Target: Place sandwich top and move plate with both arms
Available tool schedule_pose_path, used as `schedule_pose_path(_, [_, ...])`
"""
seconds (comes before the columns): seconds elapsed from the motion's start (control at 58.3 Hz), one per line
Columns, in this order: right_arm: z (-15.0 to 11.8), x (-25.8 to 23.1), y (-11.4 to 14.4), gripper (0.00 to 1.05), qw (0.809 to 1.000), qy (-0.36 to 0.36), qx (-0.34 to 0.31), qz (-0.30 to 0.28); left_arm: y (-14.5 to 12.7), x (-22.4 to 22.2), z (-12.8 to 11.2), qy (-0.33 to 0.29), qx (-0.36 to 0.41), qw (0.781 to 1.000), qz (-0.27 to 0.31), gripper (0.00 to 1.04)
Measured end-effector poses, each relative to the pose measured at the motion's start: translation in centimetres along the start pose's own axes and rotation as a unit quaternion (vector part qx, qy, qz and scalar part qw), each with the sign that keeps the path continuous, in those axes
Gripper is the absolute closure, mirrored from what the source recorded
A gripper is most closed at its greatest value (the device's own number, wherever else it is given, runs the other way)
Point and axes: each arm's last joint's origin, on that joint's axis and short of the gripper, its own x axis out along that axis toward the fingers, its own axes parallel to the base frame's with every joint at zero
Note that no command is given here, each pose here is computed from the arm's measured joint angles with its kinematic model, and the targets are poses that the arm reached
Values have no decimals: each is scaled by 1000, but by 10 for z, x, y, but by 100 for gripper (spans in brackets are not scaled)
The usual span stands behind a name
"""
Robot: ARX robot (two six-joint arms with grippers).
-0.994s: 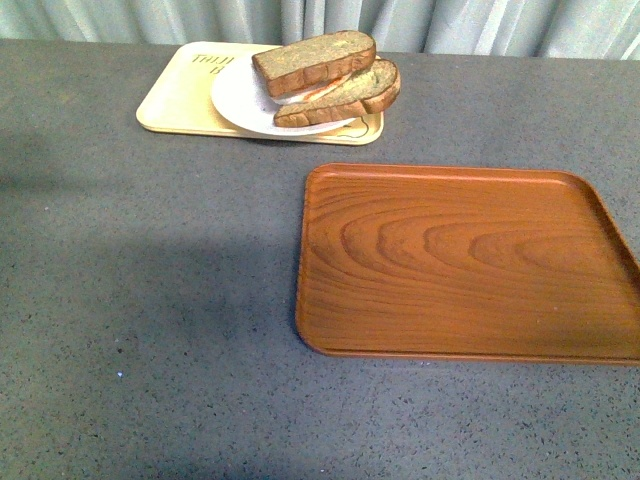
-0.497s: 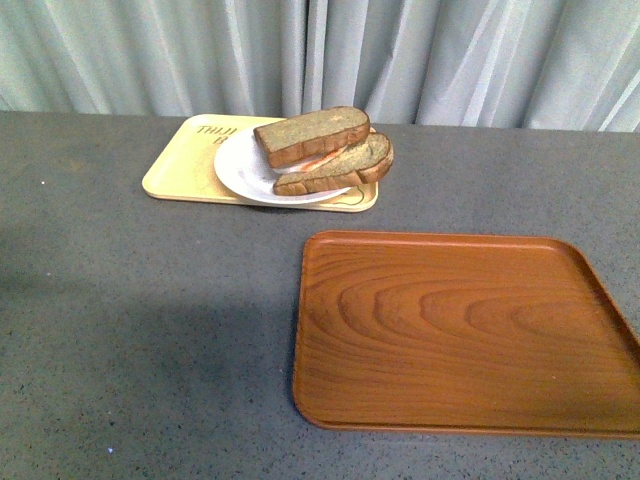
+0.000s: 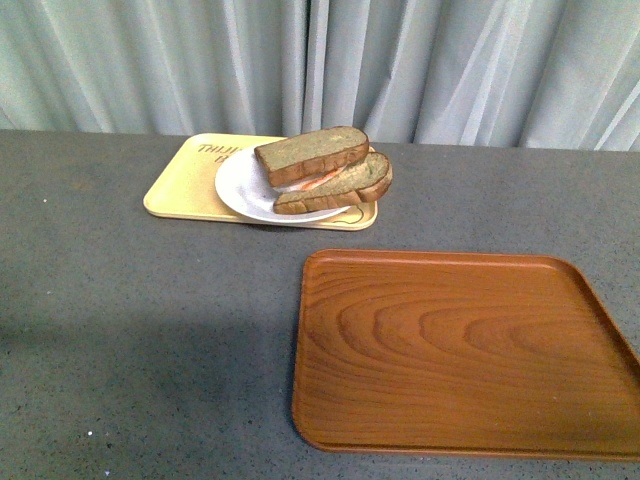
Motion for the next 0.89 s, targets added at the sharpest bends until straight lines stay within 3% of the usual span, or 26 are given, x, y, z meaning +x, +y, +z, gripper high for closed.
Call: schedule_pose_path(0.891, [0, 0, 0, 9, 1000, 0, 0, 0, 0, -36, 4, -5, 0, 1000, 0, 103])
